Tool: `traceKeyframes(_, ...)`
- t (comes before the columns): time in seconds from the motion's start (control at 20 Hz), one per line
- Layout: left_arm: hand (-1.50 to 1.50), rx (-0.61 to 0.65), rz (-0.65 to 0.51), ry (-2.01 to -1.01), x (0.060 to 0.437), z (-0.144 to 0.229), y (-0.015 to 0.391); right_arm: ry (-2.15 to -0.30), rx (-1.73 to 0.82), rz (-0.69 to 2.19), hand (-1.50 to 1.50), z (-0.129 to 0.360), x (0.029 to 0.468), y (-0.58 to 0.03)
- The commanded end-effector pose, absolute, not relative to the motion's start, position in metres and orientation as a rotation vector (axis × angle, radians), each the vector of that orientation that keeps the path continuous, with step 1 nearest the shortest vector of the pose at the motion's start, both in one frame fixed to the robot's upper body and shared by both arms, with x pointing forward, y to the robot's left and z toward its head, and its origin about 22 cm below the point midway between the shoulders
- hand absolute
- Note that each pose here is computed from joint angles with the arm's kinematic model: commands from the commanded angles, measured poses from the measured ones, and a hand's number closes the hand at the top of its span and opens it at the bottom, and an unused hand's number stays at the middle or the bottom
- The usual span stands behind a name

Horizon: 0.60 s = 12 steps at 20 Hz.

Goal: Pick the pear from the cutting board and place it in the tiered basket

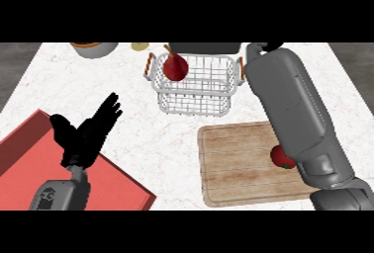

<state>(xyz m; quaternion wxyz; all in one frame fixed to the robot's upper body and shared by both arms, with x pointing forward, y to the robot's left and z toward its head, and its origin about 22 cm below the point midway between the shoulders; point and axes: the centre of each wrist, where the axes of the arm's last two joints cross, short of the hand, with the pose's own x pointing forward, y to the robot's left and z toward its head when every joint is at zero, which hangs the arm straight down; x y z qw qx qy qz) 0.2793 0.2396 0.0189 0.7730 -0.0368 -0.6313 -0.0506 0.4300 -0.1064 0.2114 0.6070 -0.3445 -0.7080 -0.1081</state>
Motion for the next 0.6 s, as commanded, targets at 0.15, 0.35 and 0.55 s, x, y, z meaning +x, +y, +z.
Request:
traceKeyframes(0.15, 0.0, -0.037, -0.05, -1.36, 0.273, 0.013, 0.248, -1.598, -0.715, -0.07, -1.5, 0.196, 0.381, -0.164)
traceKeyframes(0.35, 0.0, -0.039, -0.044, -1.334, 0.259, 0.004, 0.261, -1.601, -0.698, 0.003, -1.5, 0.202, 0.344, -0.201)
traceKeyframes(0.55, 0.0, -0.042, -0.022, -1.354, 0.262, 0.006, 0.252, -1.593, -0.681, 0.023, -1.5, 0.213, 0.293, -0.236)
